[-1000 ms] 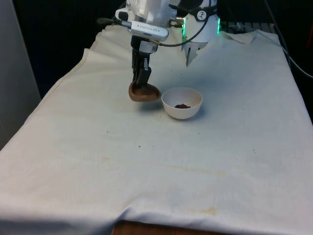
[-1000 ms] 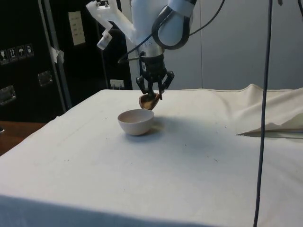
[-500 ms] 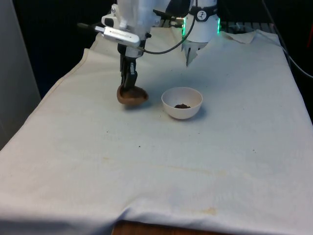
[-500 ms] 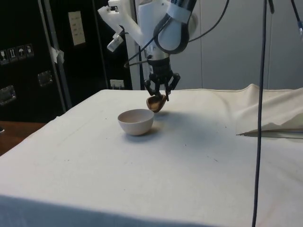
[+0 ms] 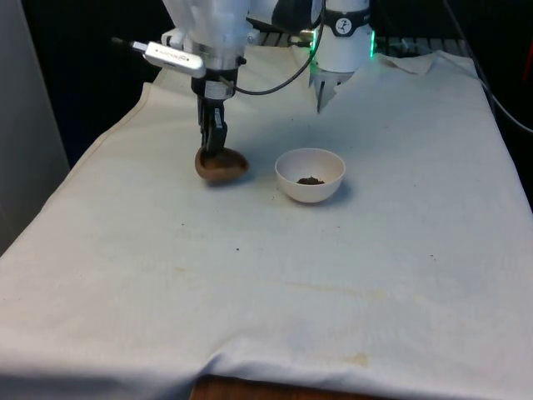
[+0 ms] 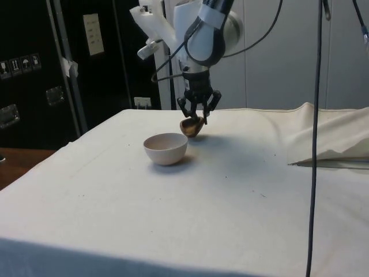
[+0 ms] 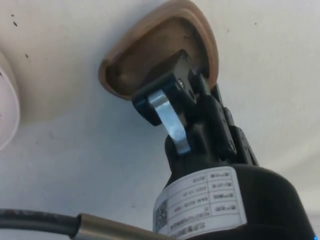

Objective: Pour the coffee beans from the cup into the bowl.

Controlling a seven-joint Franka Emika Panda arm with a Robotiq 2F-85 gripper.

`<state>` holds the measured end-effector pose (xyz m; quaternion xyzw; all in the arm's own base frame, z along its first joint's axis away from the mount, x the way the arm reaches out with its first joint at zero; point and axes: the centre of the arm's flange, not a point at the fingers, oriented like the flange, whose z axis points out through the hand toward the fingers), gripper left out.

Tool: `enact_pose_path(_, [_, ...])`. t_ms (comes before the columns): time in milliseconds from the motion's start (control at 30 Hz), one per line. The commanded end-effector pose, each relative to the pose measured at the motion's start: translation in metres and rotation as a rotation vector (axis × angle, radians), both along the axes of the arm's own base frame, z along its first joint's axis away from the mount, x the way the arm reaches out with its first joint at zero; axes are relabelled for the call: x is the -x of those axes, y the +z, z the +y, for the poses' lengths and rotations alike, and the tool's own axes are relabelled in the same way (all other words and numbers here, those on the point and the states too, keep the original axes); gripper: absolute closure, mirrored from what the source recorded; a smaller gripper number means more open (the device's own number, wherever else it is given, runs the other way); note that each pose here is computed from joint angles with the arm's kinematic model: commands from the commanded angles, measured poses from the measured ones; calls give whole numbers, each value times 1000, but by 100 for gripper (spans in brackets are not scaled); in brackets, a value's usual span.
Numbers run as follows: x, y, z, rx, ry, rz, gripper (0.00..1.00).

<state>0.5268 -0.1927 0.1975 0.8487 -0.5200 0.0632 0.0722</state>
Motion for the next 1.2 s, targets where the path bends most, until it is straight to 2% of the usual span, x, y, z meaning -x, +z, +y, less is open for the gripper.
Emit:
enact_pose_path(0, [0,1,2,-27,8,-12,94])
enact_pose_path(133, [2,1,-2,-30,7,-10,94])
enact_pose_path(200, [2,0,-3,-17,5,0,85])
enact_pose_path(233, [3,0,-2,-30,6,-7,85])
enact_pose_path(400, [4,0,-3,-28,4,-4,60])
enact_pose_path(467, [4,0,-3,-27,4,-5,42])
enact_pose_path(533, [3,-1,-4,-17,3,3,32])
enact_pose_path(567, [4,0,-3,-27,4,-5,32])
enact_pose_path(700, [5,0,-4,-27,2,-4,11])
enact_pose_path(733, [4,4,-4,-26,3,-5,1])
enact_pose_path(800, [5,10,-4,-25,5,-6,0])
enact_pose_path(833, [3,4,-6,-17,2,-4,0])
enact_pose_path(867, [5,14,-5,-25,6,-8,0])
enact_pose_path(1033, [6,33,-6,-34,7,-10,0])
enact_pose_path(1167, [7,42,-6,-40,9,-12,0])
